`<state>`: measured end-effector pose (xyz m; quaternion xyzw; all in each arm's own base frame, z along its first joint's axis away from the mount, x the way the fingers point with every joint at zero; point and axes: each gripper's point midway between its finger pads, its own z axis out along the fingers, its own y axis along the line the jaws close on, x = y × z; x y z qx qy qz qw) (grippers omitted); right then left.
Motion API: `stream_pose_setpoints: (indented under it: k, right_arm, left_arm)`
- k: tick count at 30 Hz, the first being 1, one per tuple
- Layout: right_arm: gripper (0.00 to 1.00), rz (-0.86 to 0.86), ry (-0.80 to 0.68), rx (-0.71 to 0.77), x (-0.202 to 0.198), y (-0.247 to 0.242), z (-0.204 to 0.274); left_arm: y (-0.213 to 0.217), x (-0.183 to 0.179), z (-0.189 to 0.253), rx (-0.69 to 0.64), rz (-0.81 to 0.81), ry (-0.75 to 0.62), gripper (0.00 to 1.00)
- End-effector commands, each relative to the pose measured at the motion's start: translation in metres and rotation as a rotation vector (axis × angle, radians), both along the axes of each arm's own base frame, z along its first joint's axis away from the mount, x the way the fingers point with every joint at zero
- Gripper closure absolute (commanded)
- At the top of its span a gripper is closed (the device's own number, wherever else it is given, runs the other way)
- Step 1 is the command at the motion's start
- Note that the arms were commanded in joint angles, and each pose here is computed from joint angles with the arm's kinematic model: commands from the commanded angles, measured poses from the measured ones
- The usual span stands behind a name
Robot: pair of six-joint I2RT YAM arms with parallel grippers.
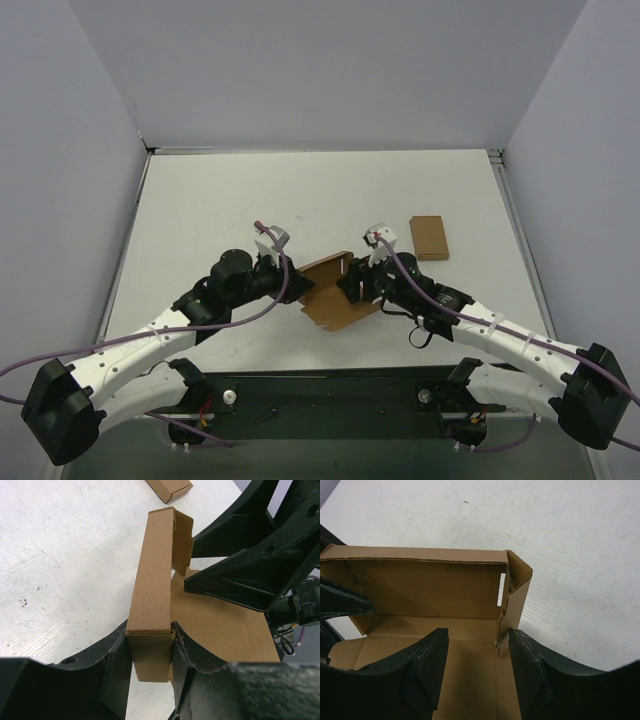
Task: Fold the paper box
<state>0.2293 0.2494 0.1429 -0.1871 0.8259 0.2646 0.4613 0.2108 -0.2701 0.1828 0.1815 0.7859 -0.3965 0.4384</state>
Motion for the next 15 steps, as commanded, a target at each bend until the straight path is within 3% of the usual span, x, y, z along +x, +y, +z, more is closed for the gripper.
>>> stream_pose_setpoints:
  k: [1, 5, 9, 15]
  right_arm:
    - [0.48, -0.043, -0.030, 0.050, 0.006, -0.005, 0.018]
    - [0.50, -0.047, -0.022, 0.077, 0.012, -0.011, 0.018]
    - [0.48, 0.020, -0.010, 0.194, 0.007, -0.011, 0.030]
    - [0.46, -0.051, -0.027, 0.274, 0.012, -0.039, 0.047]
  left_arm:
    - [-0.004, 0.006, 0.027, -0.055, 0.008, -0.048, 0.78]
    - [-0.007, 0.002, 0.030, -0.071, -0.016, -0.061, 0.78]
    - [-0.003, 0.003, 0.029, -0.066, 0.000, -0.052, 0.78]
    - [-0.002, 0.001, 0.033, -0.076, 0.000, -0.062, 0.78]
